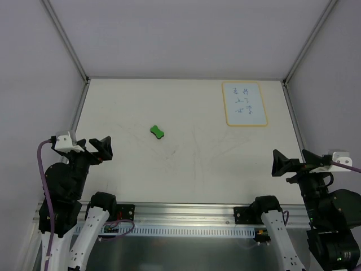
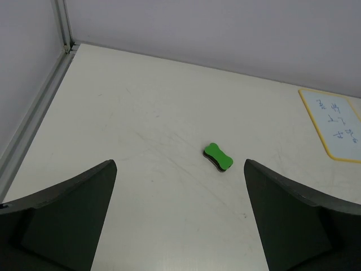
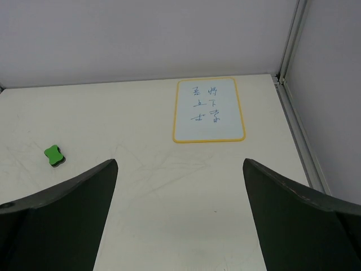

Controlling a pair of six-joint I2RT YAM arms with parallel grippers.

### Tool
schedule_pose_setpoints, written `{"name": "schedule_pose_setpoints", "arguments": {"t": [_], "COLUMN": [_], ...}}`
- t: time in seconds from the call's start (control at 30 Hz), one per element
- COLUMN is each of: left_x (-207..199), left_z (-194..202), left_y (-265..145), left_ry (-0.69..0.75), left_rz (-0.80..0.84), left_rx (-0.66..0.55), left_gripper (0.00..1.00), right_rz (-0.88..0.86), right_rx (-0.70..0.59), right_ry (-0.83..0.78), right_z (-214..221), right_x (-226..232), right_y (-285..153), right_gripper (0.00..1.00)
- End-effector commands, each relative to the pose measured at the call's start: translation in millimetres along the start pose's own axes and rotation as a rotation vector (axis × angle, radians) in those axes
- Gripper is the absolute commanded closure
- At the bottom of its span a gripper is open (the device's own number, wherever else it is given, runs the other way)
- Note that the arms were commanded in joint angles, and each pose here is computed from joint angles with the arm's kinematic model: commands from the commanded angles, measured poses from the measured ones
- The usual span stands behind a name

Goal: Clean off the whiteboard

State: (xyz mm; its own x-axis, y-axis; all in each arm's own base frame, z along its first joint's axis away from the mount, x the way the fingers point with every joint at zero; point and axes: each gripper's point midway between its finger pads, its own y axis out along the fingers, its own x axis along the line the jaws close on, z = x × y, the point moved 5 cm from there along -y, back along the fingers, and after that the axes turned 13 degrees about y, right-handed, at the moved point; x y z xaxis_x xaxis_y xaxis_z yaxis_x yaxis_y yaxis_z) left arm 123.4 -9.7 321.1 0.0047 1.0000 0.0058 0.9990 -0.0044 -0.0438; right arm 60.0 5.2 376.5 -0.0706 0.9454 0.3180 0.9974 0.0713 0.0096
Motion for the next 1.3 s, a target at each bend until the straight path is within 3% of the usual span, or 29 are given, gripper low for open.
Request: {"name": "schedule_pose_setpoints", "arguments": {"t": [0.0,0.13,0.3,0.43,0.6,0.93,1.07,1.27], "left_x": [-7,-11,-26,-27,-28,-19,-18,-15], "left_z": [2,9,35,52,68,89,93,94], "left_y": [5,10,27,41,55,65,64,62], "left_ry": [-0.015,-0.015,-0.061,-0.076,-0.080,-0.082,-0.055,-0.052], "left_rz": [0.038,0.062,0.128,0.098,0.071,-0.026,-0.021,-0.035], "left_rx": [0.011,0.040,0.165,0.257,0.344,0.380,0.387,0.375], "left_gripper": [0.01,0.01,0.01,0.01,0.01,0.01,0.01,0.01], "right_rz": [0.006,0.056,0.038,0.065,0.045,0.289,0.337,0.361], "right_rx": [0.022,0.058,0.222,0.406,0.514,0.682,0.756,0.847], "right_ry": [0.005,0.007,0.060,0.170,0.242,0.040,-0.013,0.006], "right_z": [3,9,32,56,83,177,212,259], "right_x": [-1,-6,0,8,15,-20,-22,-18], "right_y": [8,18,53,104,172,296,326,359], "right_gripper": [0.01,0.01,0.01,0.01,0.01,0.04,0.06,0.16]}}
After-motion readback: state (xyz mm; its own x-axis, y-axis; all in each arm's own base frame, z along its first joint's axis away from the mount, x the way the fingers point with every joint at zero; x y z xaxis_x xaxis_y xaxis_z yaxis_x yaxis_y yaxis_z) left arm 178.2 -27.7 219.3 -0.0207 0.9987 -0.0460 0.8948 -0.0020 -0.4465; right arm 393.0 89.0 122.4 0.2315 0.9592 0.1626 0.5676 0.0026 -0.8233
